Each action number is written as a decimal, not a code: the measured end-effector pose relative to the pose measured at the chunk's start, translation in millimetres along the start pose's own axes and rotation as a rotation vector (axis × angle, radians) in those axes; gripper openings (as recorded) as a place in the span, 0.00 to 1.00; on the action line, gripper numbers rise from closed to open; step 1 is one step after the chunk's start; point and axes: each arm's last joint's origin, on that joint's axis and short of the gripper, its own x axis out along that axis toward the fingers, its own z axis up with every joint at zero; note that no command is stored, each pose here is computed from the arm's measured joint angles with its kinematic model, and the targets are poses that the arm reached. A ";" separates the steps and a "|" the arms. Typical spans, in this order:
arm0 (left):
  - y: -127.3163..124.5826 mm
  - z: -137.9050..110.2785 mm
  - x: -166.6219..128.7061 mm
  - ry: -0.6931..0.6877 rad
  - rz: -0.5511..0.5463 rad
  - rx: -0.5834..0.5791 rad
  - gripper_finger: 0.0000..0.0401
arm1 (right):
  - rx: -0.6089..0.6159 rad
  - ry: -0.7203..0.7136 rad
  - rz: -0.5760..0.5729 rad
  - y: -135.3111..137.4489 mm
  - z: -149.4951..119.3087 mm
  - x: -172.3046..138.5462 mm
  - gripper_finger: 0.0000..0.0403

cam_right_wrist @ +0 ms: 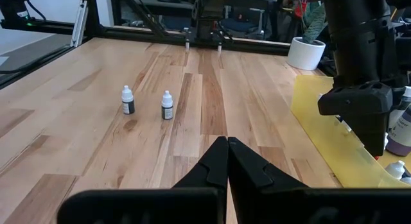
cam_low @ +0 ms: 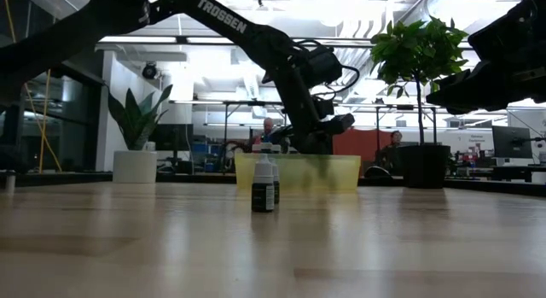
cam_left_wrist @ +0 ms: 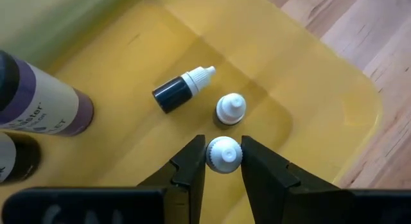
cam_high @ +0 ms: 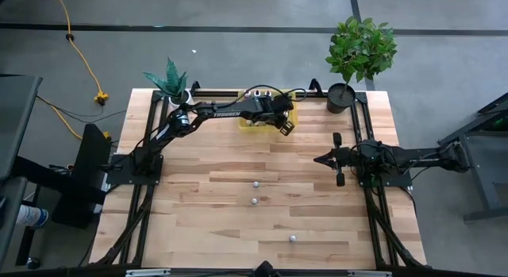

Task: Pick & Place food coloring
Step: Put the small red food coloring bottle into the yellow bin, then put the small green food coloring bottle into the yellow bin

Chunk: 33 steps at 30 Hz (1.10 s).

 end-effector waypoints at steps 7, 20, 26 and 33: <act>0.9 -1.3 0.0 0.010 0.016 0.004 0.32 | 0.000 0.000 0.000 0.0 0.0 0.0 0.00; 1.7 -1.3 -2.9 0.019 0.023 0.026 0.41 | 0.000 0.000 0.000 0.0 0.0 0.0 0.00; 2.6 9.3 -25.6 -0.017 0.009 0.045 0.41 | 0.000 0.000 0.000 0.0 0.0 0.0 0.00; -1.4 18.0 -50.5 -0.058 -0.026 0.091 0.41 | 0.000 0.000 0.000 0.0 0.0 0.0 0.00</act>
